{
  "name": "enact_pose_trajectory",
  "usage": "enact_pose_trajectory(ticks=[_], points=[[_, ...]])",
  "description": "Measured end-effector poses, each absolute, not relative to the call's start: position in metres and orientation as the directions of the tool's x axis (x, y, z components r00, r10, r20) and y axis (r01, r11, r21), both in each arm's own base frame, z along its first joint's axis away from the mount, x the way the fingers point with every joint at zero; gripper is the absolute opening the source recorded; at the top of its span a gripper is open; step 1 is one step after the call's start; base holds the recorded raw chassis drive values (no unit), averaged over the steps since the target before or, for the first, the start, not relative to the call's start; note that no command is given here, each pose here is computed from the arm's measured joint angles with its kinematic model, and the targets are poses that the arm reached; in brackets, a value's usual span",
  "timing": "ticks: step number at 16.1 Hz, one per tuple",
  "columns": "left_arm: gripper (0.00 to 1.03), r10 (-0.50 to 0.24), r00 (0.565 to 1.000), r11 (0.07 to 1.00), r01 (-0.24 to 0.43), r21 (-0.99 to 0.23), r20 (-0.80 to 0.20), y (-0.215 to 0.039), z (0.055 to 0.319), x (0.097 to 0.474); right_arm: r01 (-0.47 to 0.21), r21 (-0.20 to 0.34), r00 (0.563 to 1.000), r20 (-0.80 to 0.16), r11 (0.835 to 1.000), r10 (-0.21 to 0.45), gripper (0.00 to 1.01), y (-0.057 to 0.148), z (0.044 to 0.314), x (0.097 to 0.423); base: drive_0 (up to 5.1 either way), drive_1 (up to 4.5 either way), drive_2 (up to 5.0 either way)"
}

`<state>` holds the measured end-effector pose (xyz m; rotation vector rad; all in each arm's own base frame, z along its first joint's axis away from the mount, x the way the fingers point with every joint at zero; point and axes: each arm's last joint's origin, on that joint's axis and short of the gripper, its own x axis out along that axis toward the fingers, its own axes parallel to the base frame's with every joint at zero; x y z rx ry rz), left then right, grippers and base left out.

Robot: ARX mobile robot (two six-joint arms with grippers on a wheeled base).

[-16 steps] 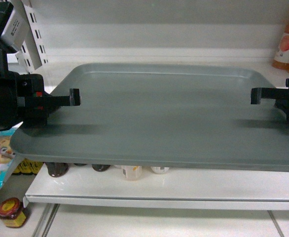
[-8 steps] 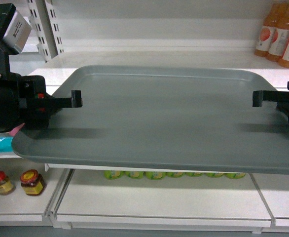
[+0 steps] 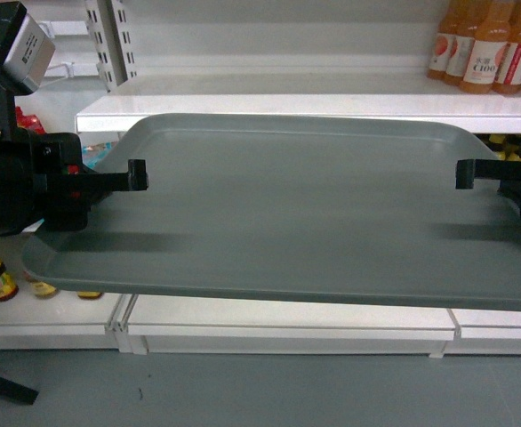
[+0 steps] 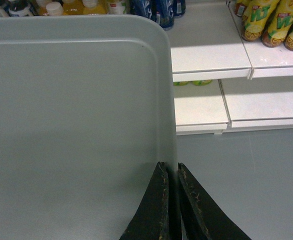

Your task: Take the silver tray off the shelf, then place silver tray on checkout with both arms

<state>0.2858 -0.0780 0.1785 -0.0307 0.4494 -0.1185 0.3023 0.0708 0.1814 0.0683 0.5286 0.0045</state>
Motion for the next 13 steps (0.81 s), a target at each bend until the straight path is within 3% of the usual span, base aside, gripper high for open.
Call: enact_pose_trajectory(ticks=[13], points=[[0.03,-0.121,0.894,0.993,0.107,-0.056,-0.431,-0.0775,0.1786,0.2859,0.013,0.067,0.864,-0.502,0.998,0.022,0.03,0.0708,0.1812,0.3020,0.0,-4.14,4.2]])
